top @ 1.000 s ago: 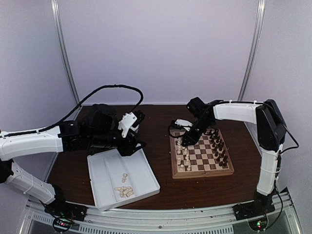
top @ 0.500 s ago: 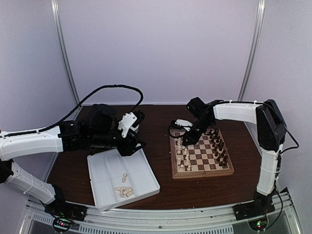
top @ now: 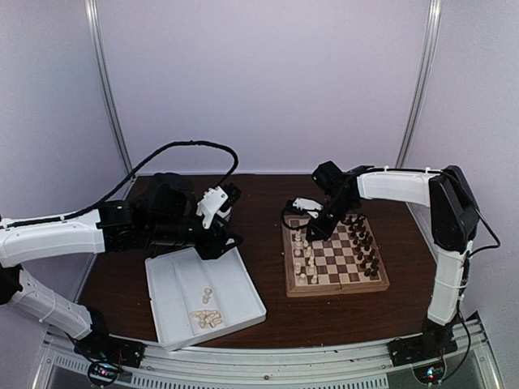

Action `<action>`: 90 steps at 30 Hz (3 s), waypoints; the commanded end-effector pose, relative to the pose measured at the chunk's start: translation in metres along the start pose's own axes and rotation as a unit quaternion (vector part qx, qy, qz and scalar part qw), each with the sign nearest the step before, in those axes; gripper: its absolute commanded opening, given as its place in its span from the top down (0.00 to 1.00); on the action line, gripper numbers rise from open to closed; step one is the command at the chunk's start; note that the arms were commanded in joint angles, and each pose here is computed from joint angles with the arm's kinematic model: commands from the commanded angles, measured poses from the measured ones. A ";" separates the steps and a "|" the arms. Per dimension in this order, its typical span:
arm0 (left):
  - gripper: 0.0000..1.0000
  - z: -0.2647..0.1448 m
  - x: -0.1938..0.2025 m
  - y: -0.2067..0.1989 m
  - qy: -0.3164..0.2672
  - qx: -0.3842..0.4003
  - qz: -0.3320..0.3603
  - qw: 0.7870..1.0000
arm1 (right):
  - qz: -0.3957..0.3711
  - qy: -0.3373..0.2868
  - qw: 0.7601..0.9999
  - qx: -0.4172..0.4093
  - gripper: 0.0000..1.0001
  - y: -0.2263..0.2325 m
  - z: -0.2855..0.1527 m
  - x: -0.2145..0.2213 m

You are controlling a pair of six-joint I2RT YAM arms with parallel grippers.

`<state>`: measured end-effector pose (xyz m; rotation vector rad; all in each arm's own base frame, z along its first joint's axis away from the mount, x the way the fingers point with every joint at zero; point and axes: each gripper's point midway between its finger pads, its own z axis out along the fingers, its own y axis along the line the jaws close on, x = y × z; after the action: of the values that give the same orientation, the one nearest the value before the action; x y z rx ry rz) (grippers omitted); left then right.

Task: Set up the chess pieces on the board
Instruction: Place the pawn at d2, then adjust the pawn at d2.

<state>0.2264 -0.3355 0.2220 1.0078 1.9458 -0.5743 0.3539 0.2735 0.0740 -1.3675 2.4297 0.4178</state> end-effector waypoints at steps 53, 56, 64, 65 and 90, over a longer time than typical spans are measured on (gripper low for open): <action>0.49 0.008 -0.006 -0.002 -0.007 0.003 0.002 1.000 | 0.009 -0.003 1.000 0.001 0.69 -0.006 -0.002 -0.014; 0.49 0.008 -0.006 -0.002 -0.008 0.003 0.002 1.000 | 0.010 0.000 1.000 -0.001 0.69 -0.006 0.002 -0.013; 0.49 0.011 -0.003 -0.002 -0.007 0.003 0.001 1.000 | 0.011 0.006 1.000 -0.003 0.75 -0.008 0.010 -0.012; 0.49 0.011 -0.002 -0.002 -0.007 0.003 0.001 1.000 | 0.011 0.007 1.000 -0.005 0.78 -0.008 0.010 -0.012; 0.49 0.010 -0.001 -0.002 -0.007 0.003 -0.003 1.000 | 0.000 0.008 1.000 0.013 0.90 -0.004 -0.003 -0.001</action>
<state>0.2280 -0.3382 0.2094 1.0222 1.9733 -0.5618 0.3558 0.2726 0.0669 -1.3668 2.4666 0.4060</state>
